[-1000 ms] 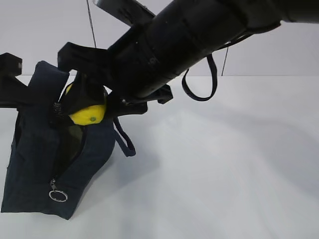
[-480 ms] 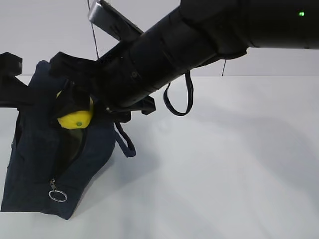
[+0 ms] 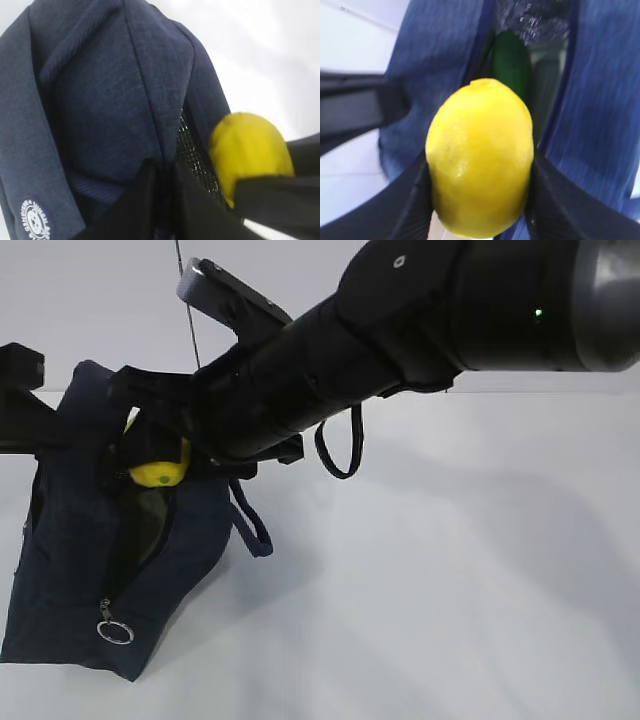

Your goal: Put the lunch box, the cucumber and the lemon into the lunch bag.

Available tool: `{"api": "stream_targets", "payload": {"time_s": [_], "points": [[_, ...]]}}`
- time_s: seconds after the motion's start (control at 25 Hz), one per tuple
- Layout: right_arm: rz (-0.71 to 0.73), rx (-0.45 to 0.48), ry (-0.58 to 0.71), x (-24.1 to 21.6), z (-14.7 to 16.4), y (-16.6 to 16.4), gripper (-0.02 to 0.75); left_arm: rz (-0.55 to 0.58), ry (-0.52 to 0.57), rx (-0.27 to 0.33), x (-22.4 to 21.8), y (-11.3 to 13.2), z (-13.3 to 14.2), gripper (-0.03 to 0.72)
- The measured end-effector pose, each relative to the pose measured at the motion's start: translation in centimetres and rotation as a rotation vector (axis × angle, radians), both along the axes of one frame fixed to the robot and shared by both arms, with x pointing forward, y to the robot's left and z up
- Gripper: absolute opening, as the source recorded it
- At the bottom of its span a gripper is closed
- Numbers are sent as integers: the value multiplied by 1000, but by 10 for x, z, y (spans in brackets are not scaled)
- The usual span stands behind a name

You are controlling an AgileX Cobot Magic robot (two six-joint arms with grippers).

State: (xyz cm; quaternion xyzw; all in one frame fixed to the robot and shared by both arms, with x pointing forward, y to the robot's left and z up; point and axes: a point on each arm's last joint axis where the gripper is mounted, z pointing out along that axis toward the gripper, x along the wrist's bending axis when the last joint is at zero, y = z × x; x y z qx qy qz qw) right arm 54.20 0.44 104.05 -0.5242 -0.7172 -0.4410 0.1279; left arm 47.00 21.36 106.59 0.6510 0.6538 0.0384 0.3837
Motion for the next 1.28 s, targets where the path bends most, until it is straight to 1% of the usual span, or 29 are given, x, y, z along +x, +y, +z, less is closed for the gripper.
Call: {"api": "stream_targets", "payload": {"time_s": [0.12, 0.44, 0.68, 0.84, 1.0, 1.08, 1.28], "points": [[-18, -1, -14, 6, -5, 3, 391, 0, 0, 0, 0, 0, 0, 29], [3, -4, -58, 25, -14, 18, 391, 1, -2, 0, 0, 0, 0, 29], [22, -40, -42, 29, -34, 22, 397, 2, -3, -1, 0, 0, 0, 29], [51, -59, -65, 30, -38, 23, 453, 4, -5, -3, 0, 0, 0, 29], [78, -67, -74, 28, -38, 23, 543, 5, -6, -3, 1, 0, 0, 29], [91, -69, -68, 27, -39, 23, 563, 5, -6, -4, 1, 0, 0, 29], [152, -60, -40, 25, -31, 25, 571, 5, -6, -4, 1, 0, 0, 29]]}}
